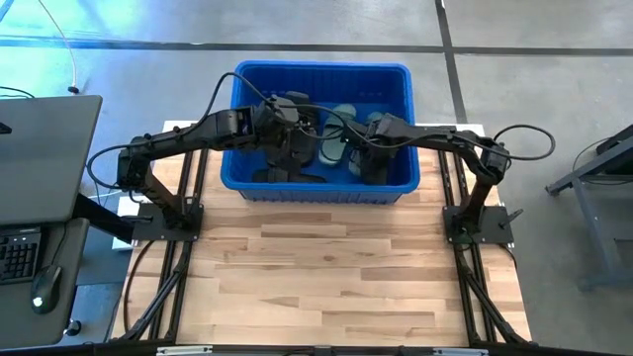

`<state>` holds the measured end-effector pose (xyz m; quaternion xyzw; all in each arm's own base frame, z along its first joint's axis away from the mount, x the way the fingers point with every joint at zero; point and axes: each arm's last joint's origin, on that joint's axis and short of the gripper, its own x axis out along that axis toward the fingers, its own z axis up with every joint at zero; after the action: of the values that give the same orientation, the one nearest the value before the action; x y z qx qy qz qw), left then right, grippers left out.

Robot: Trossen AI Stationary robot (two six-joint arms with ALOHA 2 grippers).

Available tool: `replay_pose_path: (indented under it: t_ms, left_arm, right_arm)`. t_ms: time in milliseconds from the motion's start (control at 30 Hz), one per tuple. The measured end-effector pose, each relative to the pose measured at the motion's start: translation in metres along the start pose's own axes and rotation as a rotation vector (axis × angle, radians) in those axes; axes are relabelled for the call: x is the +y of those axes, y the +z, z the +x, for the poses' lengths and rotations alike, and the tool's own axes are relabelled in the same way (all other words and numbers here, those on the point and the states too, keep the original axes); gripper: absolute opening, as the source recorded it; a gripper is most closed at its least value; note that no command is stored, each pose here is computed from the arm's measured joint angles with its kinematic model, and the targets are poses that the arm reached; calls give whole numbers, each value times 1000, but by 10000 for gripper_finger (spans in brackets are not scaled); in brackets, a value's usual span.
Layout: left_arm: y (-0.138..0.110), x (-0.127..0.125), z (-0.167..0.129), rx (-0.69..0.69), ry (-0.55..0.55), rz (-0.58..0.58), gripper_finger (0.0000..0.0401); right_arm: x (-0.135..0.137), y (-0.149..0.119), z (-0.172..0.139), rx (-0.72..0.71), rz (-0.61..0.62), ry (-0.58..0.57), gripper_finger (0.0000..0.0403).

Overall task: Pick and place slides into bin
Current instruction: Put the black slide into the blue bin

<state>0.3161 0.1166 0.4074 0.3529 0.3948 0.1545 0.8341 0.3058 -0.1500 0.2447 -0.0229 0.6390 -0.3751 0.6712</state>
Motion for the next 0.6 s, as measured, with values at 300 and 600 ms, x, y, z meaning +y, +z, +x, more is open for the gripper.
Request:
replay_pose_path:
  t_ms: [300,600]
  left_arm:
    - [0,0,0,3,-3,1,90]
    - [-5,-5,0,47,-47,52,90]
  right_arm:
    - [3,0,-1,-1,-32,57,95]
    - [1,0,-10,20,86,61,174]
